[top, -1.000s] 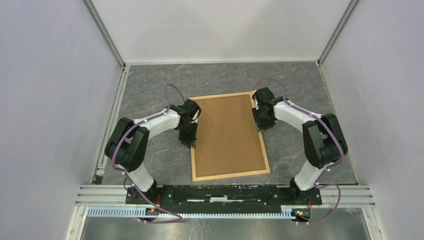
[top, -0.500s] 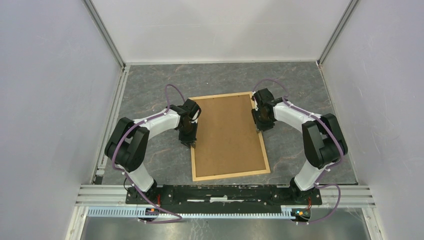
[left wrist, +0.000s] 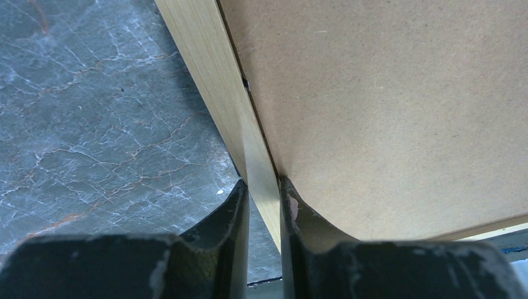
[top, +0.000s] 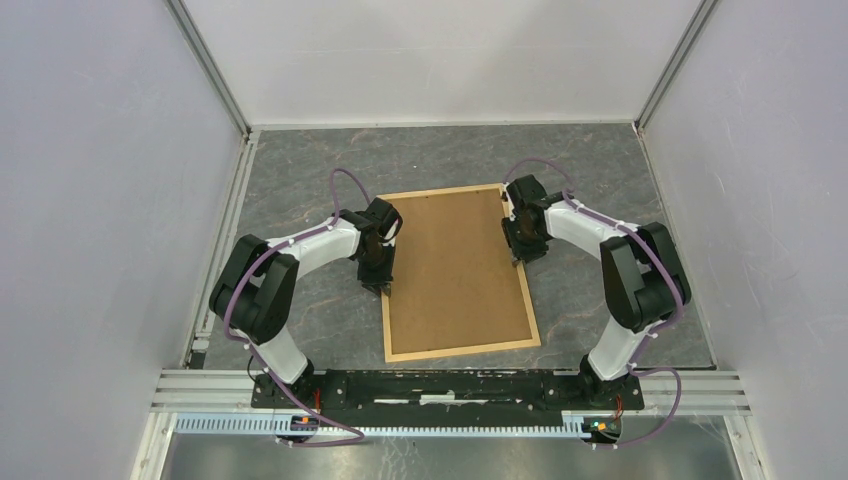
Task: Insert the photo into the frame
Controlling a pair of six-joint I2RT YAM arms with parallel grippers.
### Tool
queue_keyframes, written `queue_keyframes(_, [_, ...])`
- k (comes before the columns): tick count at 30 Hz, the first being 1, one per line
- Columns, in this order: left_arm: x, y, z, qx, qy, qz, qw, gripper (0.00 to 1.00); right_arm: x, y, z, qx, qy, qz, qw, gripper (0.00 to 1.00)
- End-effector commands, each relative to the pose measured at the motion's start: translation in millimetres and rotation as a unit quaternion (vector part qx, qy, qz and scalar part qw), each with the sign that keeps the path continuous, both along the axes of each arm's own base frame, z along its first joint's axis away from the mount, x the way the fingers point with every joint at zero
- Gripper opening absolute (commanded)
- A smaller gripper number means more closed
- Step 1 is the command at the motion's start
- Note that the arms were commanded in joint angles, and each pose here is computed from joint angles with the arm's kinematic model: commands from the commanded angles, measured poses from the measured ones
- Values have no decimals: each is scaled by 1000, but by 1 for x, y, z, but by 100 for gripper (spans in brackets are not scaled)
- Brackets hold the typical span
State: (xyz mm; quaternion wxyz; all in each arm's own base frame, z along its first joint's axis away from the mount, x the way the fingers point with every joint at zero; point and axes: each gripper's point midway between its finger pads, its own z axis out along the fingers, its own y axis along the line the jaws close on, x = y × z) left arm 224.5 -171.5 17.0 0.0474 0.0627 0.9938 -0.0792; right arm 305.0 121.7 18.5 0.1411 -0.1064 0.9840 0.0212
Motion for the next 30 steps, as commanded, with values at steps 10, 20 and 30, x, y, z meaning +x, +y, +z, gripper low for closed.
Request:
queue_keyframes(10, [-14, 8, -9, 21, 13, -30, 999, 2, 7, -10, 31, -26, -30, 6, 999, 47])
queue_keyframes(20, [-14, 7, -9, 19, 13, -32, 999, 2, 14, -3, 17, -20, -20, 5, 1000, 45])
queue_keyframes(30, [-15, 8, -10, 21, 14, -32, 999, 2, 9, -14, -7, -51, -2, -7, 999, 44])
